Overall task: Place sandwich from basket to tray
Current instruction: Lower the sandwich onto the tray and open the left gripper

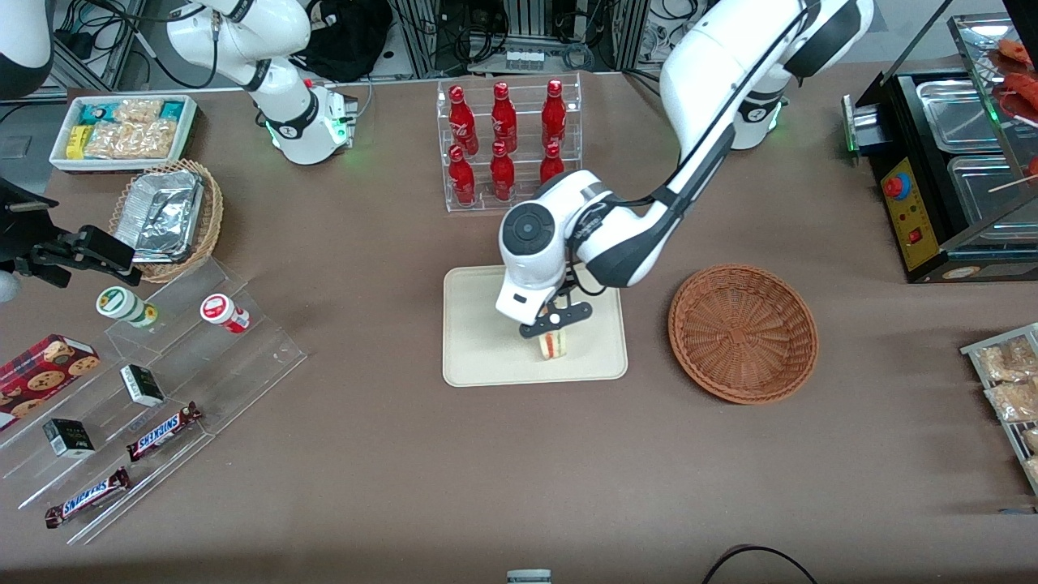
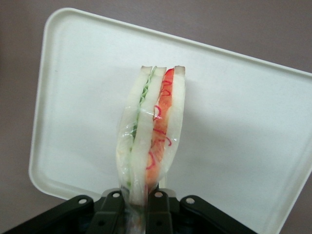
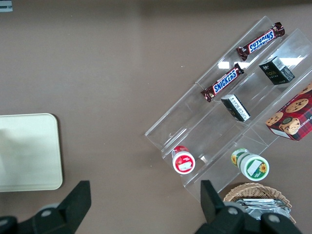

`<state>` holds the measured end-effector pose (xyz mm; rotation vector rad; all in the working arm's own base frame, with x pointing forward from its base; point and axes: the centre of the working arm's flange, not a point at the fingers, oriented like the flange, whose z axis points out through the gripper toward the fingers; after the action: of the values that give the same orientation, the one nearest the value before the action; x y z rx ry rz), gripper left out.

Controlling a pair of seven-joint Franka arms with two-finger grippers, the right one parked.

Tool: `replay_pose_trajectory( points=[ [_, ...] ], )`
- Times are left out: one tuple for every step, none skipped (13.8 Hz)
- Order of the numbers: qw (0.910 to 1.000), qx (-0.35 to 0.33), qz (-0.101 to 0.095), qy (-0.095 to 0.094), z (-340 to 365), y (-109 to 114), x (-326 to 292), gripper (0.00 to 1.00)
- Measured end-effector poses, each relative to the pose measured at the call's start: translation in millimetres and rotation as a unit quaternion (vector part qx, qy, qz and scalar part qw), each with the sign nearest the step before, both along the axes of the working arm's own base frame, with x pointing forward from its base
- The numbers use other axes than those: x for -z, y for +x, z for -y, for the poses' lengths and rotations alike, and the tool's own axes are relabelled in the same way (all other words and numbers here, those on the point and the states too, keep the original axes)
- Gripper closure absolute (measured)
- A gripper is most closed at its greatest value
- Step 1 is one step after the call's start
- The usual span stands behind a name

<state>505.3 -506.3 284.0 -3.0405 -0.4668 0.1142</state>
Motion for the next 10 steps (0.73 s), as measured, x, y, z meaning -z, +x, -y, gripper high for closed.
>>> replay_pose_trajectory(
  points=[
    [1.0000,0.002,0.002,-0.004,5.6,-3.1,5.2,0.85],
    [1.0000,0.003,0.003,-0.008,9.8,-5.5,10.7,0.85],
    [0.9999,0.004,0.003,-0.011,12.2,-6.4,16.1,0.85],
    [0.9999,0.004,0.003,-0.013,13.0,-6.3,21.0,0.85],
    [0.9999,0.003,0.002,-0.013,13.1,-6.2,25.6,0.85],
    [0.9999,0.003,0.000,-0.013,13.2,-6.2,30.0,0.85],
    [0.9999,0.003,-0.001,-0.013,13.3,-6.4,33.7,0.85],
    [0.9999,0.003,-0.003,-0.013,13.2,-6.6,36.8,0.85],
    [0.9999,0.003,-0.003,-0.013,13.3,-6.6,38.9,0.85],
    [0.9999,0.003,-0.003,-0.013,13.4,-6.6,39.4,0.79]
  ],
)
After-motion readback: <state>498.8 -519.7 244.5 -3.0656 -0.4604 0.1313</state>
